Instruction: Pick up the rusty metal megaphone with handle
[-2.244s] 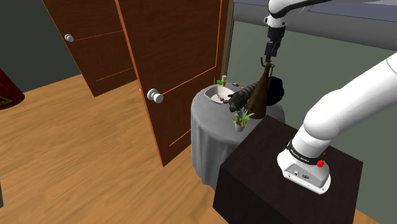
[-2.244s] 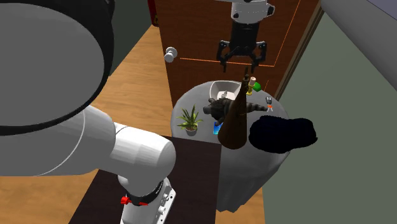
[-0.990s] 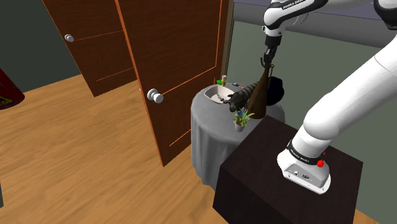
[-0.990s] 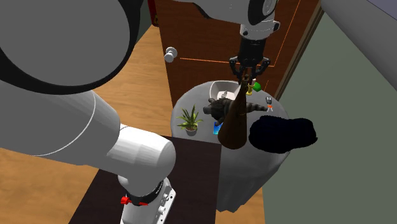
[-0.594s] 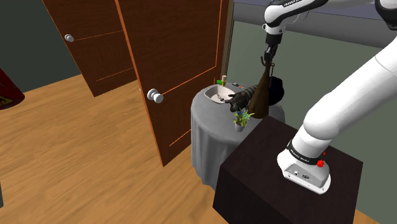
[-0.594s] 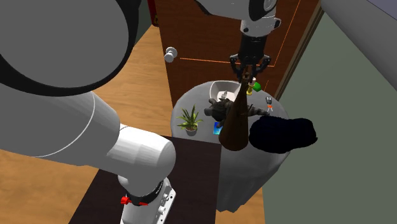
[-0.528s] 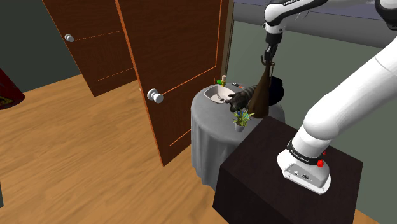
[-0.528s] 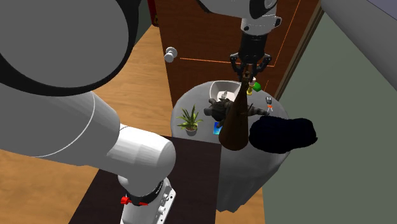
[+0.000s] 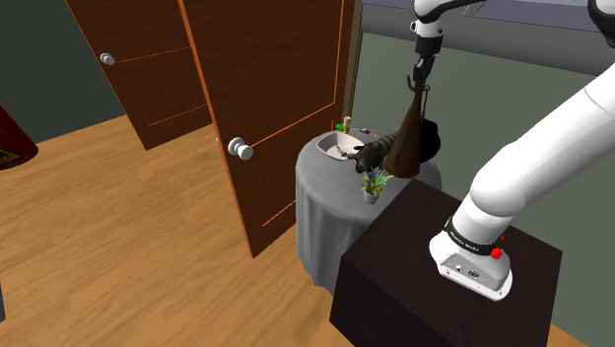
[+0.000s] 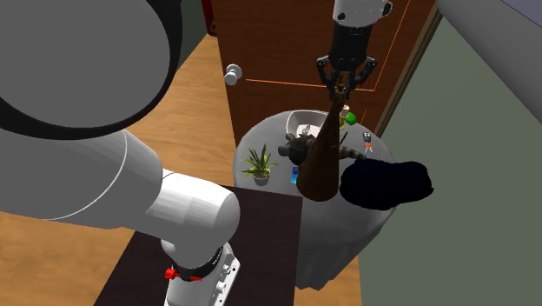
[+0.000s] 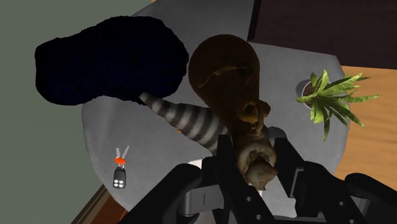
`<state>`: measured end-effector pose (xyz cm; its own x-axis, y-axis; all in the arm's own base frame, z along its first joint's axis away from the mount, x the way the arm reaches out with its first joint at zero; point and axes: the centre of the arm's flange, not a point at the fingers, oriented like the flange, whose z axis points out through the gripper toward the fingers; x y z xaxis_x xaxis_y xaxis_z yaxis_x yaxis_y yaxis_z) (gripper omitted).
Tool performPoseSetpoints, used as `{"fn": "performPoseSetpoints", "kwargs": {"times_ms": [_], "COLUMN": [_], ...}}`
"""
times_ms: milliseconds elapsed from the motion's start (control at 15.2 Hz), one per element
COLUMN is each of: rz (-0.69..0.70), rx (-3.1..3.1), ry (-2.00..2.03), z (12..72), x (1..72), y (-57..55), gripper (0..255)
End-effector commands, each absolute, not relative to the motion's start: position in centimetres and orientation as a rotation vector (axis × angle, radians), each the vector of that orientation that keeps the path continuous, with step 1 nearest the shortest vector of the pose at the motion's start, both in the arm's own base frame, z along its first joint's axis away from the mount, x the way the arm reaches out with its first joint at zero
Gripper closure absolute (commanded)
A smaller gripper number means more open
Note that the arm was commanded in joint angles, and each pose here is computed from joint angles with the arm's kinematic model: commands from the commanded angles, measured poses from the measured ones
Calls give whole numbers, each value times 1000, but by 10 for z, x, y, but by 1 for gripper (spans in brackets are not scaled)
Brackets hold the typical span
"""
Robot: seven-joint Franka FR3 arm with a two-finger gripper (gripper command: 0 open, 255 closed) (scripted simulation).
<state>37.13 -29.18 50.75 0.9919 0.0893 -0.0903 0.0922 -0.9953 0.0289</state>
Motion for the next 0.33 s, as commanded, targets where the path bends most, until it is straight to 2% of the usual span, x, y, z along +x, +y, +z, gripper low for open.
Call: {"fn": "performPoseSetpoints", "kwargs": {"times_ms": [0,264], "rz": [-132,-132], "rx": [3100,3100], "ry": [141,141], "z": [521,533], "x": [371,371], "y": [-292,-292], "gripper": [255,255]}}
